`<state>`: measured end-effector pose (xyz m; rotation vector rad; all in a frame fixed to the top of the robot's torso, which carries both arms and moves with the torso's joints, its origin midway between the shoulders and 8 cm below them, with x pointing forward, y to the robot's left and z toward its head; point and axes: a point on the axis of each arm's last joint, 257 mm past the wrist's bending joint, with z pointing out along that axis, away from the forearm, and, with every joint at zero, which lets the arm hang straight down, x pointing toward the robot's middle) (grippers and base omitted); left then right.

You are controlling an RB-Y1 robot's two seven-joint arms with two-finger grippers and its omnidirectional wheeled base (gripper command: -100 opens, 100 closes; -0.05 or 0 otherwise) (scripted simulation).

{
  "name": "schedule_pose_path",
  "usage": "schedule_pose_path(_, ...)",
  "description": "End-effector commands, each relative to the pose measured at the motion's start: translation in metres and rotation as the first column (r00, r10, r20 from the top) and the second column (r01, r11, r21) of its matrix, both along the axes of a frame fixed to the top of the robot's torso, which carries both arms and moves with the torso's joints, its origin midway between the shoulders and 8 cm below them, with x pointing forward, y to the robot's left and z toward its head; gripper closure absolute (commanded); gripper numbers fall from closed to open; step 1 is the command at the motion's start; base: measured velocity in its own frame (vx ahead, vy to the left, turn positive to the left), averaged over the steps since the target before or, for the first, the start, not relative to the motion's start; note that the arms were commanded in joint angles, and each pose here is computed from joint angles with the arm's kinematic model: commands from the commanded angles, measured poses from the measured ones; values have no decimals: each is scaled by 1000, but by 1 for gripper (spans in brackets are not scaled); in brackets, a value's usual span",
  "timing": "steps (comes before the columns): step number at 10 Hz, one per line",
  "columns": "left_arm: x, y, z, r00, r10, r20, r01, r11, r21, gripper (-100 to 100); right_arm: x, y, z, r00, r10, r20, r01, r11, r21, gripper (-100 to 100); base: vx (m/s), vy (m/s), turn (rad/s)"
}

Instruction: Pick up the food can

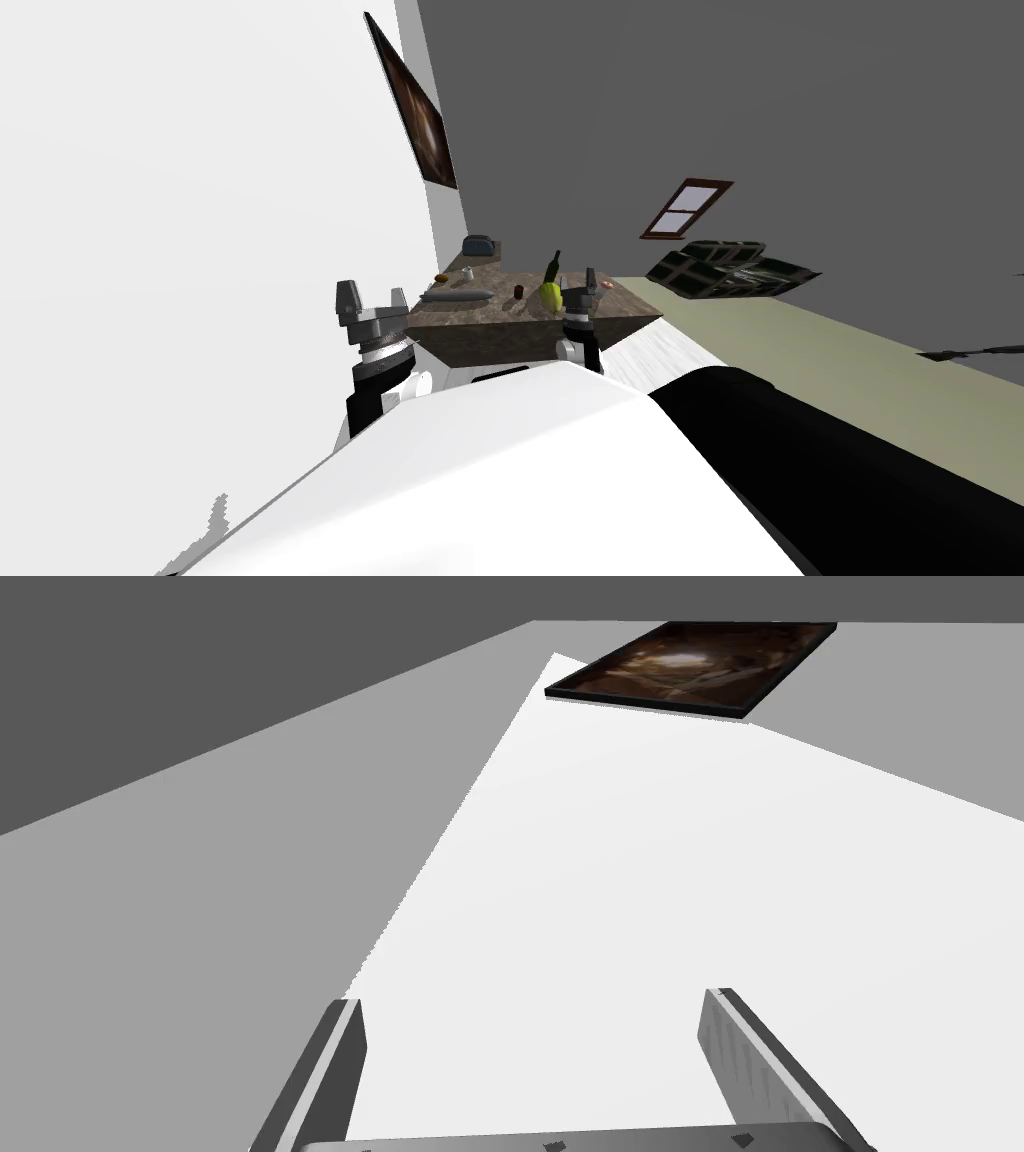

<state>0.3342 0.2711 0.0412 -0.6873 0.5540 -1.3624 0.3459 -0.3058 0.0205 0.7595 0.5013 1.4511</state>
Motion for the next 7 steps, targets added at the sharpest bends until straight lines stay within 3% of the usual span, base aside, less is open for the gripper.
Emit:
schedule_pose_path(1,0,0,0,1000,0,0,0,1000,0,0,3,0,-3,1000,26,-12,-26,1000,-3,-100,-5,10,72)
schedule_pose_path(6,0,0,0,1000,0,0,0,1000,0,0,24,-9,-25,990,126,-69,-120,989,91,-100,-9,13,103)
schedule_pose_path(7,0,0,0,1000,0,0,0,1000,0,0,34,-14,-37,983,163,-89,-149,977,150,-100,-8,1,166)
